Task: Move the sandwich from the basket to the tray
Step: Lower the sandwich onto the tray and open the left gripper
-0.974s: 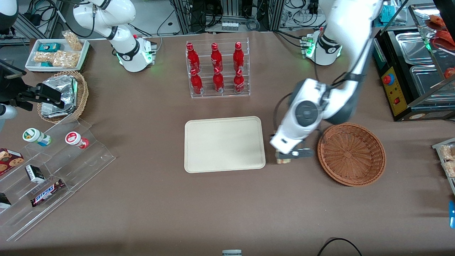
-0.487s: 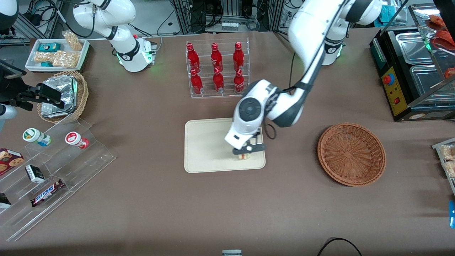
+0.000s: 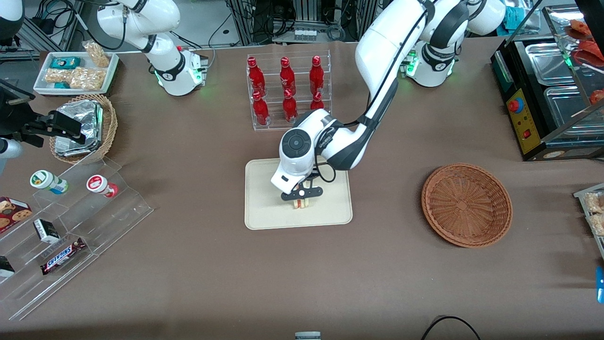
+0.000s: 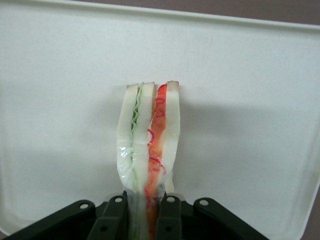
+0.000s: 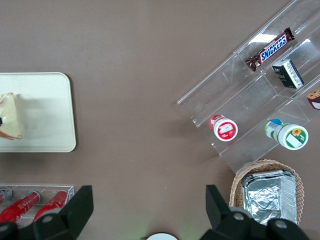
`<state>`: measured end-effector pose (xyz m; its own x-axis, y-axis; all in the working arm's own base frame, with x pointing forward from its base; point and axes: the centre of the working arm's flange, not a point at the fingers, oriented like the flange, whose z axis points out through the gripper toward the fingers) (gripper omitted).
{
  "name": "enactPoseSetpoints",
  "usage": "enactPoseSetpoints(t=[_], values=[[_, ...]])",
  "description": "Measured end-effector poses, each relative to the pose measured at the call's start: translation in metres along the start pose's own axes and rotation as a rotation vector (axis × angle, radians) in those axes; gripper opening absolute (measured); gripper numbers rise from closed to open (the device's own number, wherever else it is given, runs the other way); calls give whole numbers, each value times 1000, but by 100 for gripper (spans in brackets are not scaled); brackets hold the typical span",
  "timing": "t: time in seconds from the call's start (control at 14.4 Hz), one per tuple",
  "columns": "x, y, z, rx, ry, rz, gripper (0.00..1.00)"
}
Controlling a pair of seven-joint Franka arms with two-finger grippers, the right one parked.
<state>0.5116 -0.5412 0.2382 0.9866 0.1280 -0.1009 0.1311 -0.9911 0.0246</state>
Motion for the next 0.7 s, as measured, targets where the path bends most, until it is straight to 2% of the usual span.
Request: enactPoseSetpoints(t=[0.21, 0.28, 0.7], values=[[0, 0, 7, 5, -3, 44, 15], [1, 0, 9, 4, -3, 55, 21], [7, 1, -7, -16, 22, 52, 79]])
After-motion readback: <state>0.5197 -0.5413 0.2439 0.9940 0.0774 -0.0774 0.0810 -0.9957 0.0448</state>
